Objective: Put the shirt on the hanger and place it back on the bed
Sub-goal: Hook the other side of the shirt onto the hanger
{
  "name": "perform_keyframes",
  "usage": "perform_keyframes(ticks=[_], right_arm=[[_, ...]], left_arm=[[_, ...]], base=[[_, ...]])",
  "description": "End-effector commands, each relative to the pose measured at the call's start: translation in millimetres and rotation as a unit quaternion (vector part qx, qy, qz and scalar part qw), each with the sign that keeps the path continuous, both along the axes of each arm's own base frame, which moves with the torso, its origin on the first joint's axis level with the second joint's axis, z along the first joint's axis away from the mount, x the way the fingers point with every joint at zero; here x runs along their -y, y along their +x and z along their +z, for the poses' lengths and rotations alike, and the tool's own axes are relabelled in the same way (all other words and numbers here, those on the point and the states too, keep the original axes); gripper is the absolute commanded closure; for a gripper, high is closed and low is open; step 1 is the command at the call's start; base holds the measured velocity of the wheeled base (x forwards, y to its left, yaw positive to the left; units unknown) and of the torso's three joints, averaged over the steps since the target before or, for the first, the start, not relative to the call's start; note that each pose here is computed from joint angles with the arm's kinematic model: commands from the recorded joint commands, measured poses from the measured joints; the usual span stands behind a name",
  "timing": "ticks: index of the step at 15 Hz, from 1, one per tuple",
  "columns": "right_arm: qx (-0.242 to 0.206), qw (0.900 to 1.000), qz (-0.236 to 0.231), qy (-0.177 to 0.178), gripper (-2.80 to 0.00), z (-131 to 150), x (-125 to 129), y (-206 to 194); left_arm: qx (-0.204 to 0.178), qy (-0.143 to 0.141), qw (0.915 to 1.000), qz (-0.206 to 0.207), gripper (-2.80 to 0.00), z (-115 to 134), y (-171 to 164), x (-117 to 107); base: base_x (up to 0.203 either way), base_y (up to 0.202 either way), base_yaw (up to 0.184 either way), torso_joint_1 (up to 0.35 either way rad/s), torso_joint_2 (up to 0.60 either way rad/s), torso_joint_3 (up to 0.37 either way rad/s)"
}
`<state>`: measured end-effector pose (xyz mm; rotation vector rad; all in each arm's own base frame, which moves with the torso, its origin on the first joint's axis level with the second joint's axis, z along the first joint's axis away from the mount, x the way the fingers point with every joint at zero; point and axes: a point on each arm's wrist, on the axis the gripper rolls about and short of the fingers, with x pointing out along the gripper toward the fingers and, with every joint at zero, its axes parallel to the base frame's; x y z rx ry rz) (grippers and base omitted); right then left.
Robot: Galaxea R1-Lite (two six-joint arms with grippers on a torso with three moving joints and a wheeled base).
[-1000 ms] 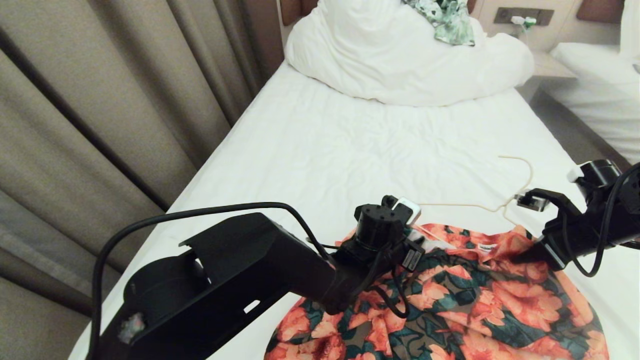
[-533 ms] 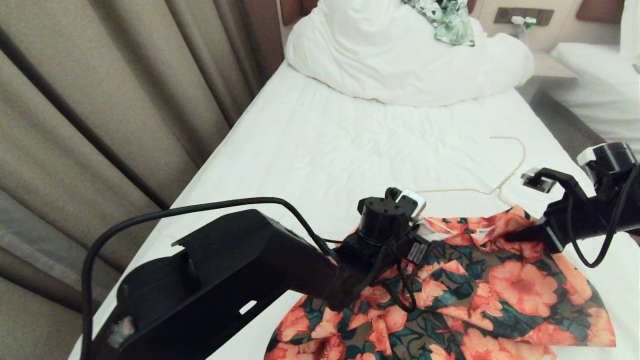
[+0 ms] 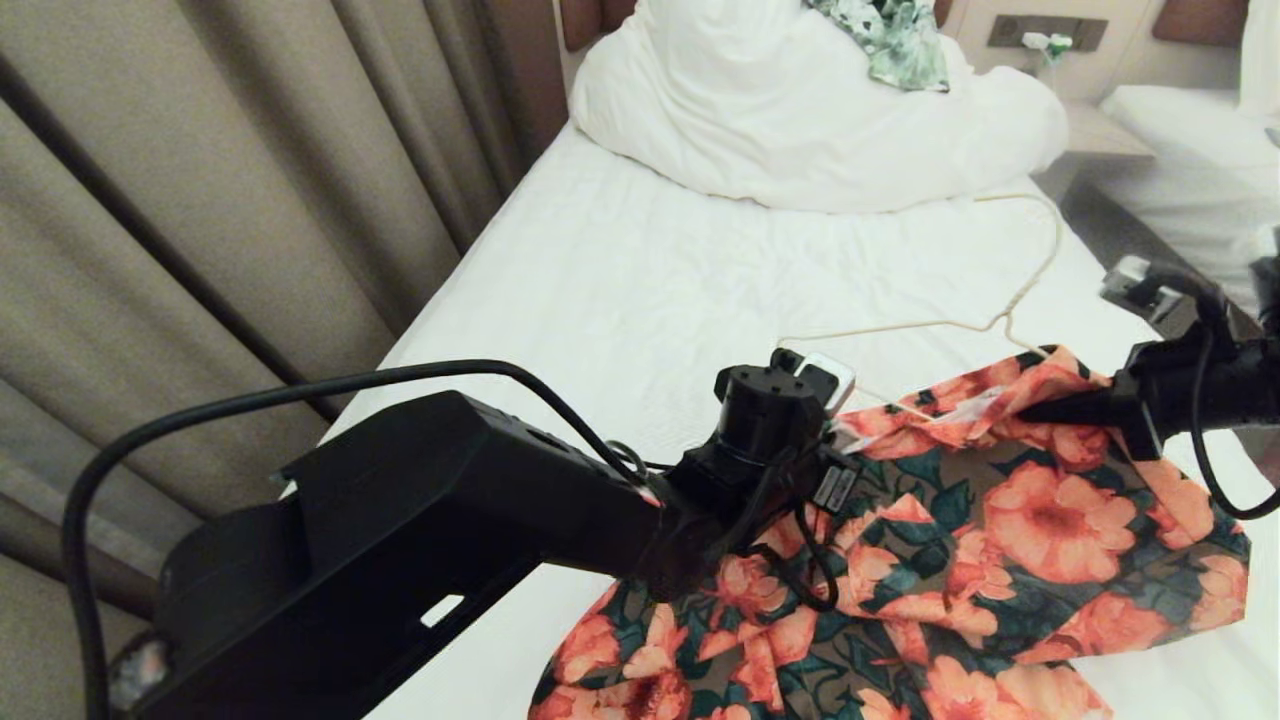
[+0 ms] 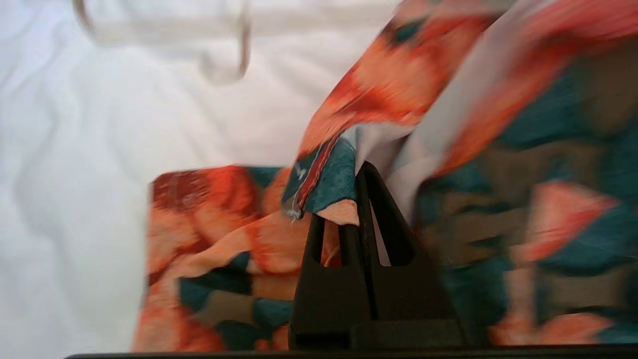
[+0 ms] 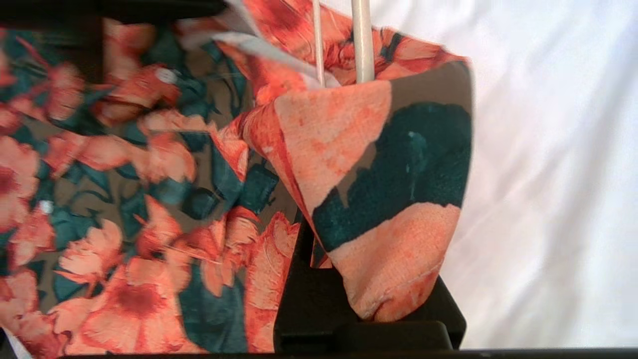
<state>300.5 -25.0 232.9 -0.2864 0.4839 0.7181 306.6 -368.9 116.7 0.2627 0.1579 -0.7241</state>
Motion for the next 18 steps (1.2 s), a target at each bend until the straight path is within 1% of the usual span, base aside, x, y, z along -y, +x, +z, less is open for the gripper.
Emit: perform_keyframes(ticks=[1,3,4,6,8,10,13,15,17,18], right_arm=[[0.047,0.999,0.018,0.0,0.0,28,-8,-25],[0.065,0.997,0.037,0.009,0.0,38,-13,-40],[0.065,0.997,0.042,0.011,0.0,38,-15,-47],[0.058,0.997,0.05,0.014,0.0,33,-18,-55],[0.058,0.996,0.059,0.012,0.0,31,-22,-59],[0.059,0.996,0.07,0.013,0.0,32,-27,-61],[0.061,0.994,0.09,0.01,0.0,29,-35,-63],[0.054,0.994,0.093,0.01,0.0,26,-37,-58],[0.054,0.994,0.09,0.009,0.0,26,-36,-56],[0.056,0.995,0.087,0.009,0.0,27,-35,-55]], left_arm=[[0.002,0.0,0.9998,0.019,0.0,0,10,-9],[0.005,-0.001,0.9992,0.039,0.0,4,19,-19],[0.01,-0.005,0.9987,0.049,0.0,12,24,-26],[0.014,-0.01,0.9975,0.068,0.0,32,30,-44],[0.025,-0.02,0.9958,0.086,0.0,57,34,-63],[0.027,-0.02,0.9945,0.1,0.0,73,33,-77],[0.042,-0.03,0.9921,0.115,0.0,94,28,-86],[0.049,-0.037,0.9907,0.121,0.0,104,24,-91],[0.052,-0.035,0.9902,0.124,0.0,109,18,-97],[0.056,-0.028,0.9904,0.123,0.0,110,16,-98]], base=[[0.0,0.0,0.0,0.0,0.0,0.0],[0.0,0.0,0.0,0.0,0.0,0.0],[0.0,0.0,0.0,0.0,0.0,0.0],[0.0,0.0,0.0,0.0,0.0,0.0],[0.0,0.0,0.0,0.0,0.0,0.0],[0.0,0.0,0.0,0.0,0.0,0.0],[0.0,0.0,0.0,0.0,0.0,0.0],[0.0,0.0,0.0,0.0,0.0,0.0],[0.0,0.0,0.0,0.0,0.0,0.0],[0.0,0.0,0.0,0.0,0.0,0.0]])
